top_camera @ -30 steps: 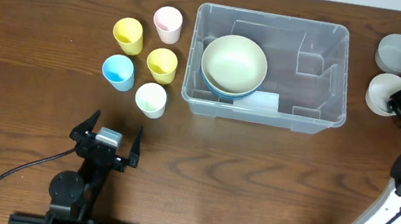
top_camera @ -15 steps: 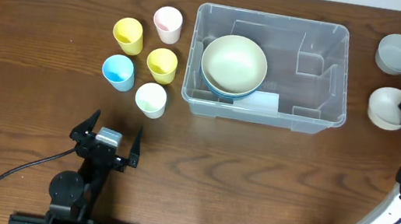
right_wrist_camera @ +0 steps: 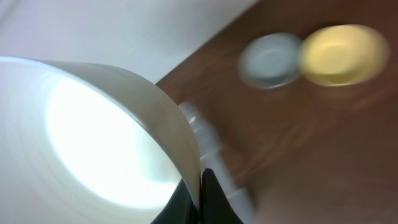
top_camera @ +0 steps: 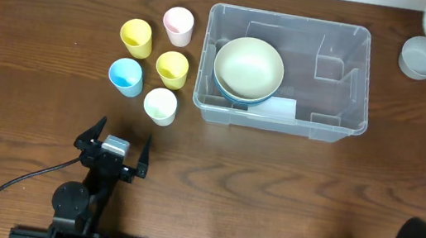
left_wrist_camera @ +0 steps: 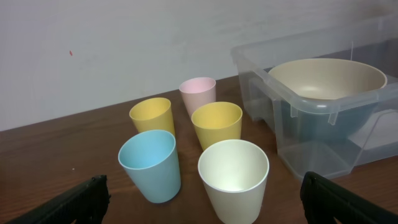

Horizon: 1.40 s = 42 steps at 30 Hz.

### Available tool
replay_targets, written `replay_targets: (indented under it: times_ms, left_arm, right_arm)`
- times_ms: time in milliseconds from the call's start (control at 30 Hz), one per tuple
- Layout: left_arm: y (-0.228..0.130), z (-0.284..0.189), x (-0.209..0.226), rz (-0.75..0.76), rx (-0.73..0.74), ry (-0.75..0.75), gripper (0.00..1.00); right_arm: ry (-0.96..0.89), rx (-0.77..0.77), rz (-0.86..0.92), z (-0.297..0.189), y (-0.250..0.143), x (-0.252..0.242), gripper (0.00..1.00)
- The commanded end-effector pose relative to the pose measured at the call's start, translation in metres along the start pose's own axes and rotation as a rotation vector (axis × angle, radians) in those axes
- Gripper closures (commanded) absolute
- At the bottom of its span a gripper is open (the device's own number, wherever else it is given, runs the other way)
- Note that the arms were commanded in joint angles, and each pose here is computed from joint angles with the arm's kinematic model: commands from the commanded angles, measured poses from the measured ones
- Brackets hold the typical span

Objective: Pack container
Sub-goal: 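Reach the right gripper to the white bowl and grip its rim, then carry the white bowl into the container's right side and release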

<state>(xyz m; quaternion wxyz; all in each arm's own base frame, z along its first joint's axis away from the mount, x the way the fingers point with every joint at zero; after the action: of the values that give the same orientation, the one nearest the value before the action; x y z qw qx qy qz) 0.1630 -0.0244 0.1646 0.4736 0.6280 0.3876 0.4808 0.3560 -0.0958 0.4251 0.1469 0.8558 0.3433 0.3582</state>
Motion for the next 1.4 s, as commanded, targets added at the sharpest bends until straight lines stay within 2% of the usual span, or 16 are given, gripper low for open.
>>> replay_targets:
  times_ms: [0, 233, 467, 800, 1367]
  left_arm:
    - [-0.012, 0.001, -0.003, 0.001, 0.044, -0.013, 0.02]
    - [-0.012, 0.001, -0.003, 0.001, 0.044, -0.013, 0.02]
    - [-0.012, 0.001, -0.003, 0.001, 0.044, -0.013, 0.02]
    - [-0.012, 0.001, -0.003, 0.001, 0.044, -0.013, 0.02]
    - [-0.012, 0.001, -0.003, 0.001, 0.044, -0.013, 0.02]
  right_arm:
    - [-0.057, 0.146, -0.113, 0.049, -0.033, 0.019, 0.99]
    - [-0.15, 0.29, -0.209, 0.114, -0.085, 0.04, 0.99]
    - [-0.221, 0.411, -0.229, 0.167, -0.111, 0.034, 0.99]
    - [-0.28, 0.506, -0.24, 0.209, -0.136, 0.027, 0.99]
    - [-0.319, 0.557, -0.232, 0.267, -0.162, 0.015, 0.98]
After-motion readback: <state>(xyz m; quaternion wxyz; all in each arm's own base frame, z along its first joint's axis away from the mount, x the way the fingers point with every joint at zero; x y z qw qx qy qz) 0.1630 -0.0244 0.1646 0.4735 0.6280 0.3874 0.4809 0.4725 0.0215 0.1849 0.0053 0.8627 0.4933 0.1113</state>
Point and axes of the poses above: each gripper's point midway between its finger pads, its own z axis out along the fingers, its own x axis along the line the jaws close on, y = z × x, the point moved 8 cm from there along -z, back along the fingers, and after that the axes turned 6 degrees about z, right-handed, at the moved point
